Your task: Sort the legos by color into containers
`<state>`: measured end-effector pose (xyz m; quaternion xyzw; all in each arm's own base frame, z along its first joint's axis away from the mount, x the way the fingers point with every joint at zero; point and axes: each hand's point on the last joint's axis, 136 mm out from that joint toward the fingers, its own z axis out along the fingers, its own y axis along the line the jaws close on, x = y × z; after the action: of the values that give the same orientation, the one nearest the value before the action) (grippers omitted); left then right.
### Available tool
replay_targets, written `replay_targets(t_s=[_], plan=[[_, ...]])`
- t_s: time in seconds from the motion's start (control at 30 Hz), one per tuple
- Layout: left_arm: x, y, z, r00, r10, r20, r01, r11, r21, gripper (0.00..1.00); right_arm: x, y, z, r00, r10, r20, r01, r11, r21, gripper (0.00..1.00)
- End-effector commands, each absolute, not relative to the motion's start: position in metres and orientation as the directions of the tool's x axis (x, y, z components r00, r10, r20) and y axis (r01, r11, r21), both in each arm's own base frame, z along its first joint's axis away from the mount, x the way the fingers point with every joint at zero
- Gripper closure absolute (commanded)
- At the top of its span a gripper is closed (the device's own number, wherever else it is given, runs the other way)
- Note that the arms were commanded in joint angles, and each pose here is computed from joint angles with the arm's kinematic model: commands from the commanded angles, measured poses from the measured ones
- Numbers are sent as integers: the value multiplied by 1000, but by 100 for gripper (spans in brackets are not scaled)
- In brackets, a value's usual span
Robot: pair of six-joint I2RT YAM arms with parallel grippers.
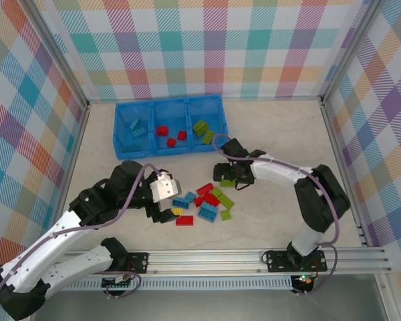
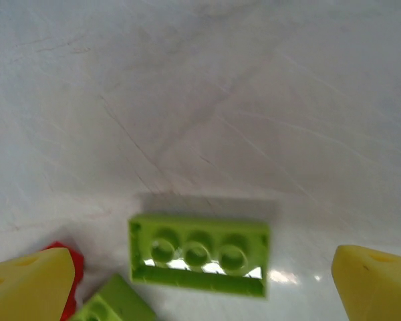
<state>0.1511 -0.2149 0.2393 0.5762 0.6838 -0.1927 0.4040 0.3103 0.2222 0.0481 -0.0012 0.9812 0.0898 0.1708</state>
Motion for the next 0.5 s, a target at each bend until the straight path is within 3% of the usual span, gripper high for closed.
replay_targets(t_s=[0.0,0.13,0.37,0.47], plan=[[143,-218,229,59,652,-756,957,177,228,5,316,231,42,-941,44,-336,-15,985,171,4],[142,-219,224,67,656,-752,959,166,230,3,313,234,25,-951,12,-308,-26,993,118,12],[135,-219,221,93,649,-755,965,129,230,2,301,226,5,-964,-9,-267,-22,999,46,40],[135,-220,220,100,645,-758,964,126,235,1,301,226,15,-957,-1,-292,-19,998,62,45]])
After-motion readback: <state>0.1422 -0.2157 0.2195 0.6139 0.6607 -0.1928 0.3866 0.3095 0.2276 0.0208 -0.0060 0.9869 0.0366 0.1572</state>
